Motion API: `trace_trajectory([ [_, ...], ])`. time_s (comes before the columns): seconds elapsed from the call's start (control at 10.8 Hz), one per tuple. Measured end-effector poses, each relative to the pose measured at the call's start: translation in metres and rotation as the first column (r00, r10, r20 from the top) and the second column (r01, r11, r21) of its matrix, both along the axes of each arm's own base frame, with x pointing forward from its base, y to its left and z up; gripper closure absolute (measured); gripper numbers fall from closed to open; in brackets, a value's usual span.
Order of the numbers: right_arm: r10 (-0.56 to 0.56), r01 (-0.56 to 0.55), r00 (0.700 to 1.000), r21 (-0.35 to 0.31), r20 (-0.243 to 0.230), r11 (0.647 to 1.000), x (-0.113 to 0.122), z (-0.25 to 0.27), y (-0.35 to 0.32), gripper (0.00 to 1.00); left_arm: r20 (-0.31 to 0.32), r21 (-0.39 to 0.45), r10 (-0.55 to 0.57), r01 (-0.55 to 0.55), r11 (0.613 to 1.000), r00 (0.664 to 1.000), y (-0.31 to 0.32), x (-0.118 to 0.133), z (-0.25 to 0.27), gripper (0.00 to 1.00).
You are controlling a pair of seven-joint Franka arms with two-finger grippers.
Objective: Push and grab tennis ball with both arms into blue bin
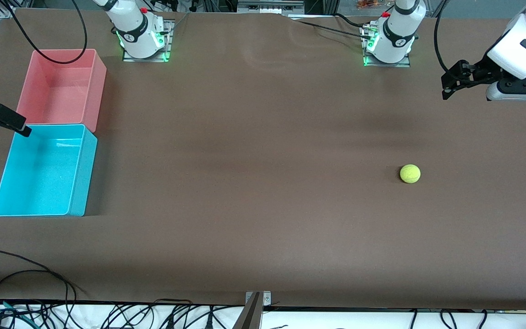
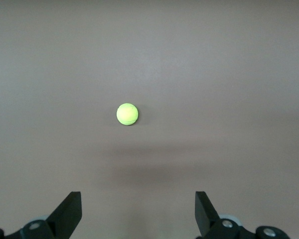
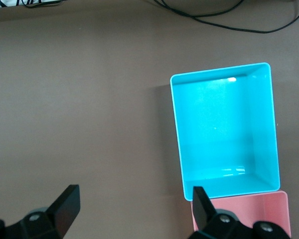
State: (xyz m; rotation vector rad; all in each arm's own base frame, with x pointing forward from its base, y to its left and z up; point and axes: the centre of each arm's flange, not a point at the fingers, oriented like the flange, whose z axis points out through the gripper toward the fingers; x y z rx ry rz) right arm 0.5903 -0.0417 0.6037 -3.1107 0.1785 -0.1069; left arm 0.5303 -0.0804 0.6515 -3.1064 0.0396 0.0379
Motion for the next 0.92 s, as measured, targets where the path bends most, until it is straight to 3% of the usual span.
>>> trace_trajectory([
  [0.92, 0.000, 0.000, 1.000, 0.000, -0.002, 1.000, -0.0001, -0.0003, 0.0000, 0.00, -0.007, 0.001, 0.004, -0.004, 1.000, 1.000, 0.0017, 0.0024, -0.0036, 0.00],
])
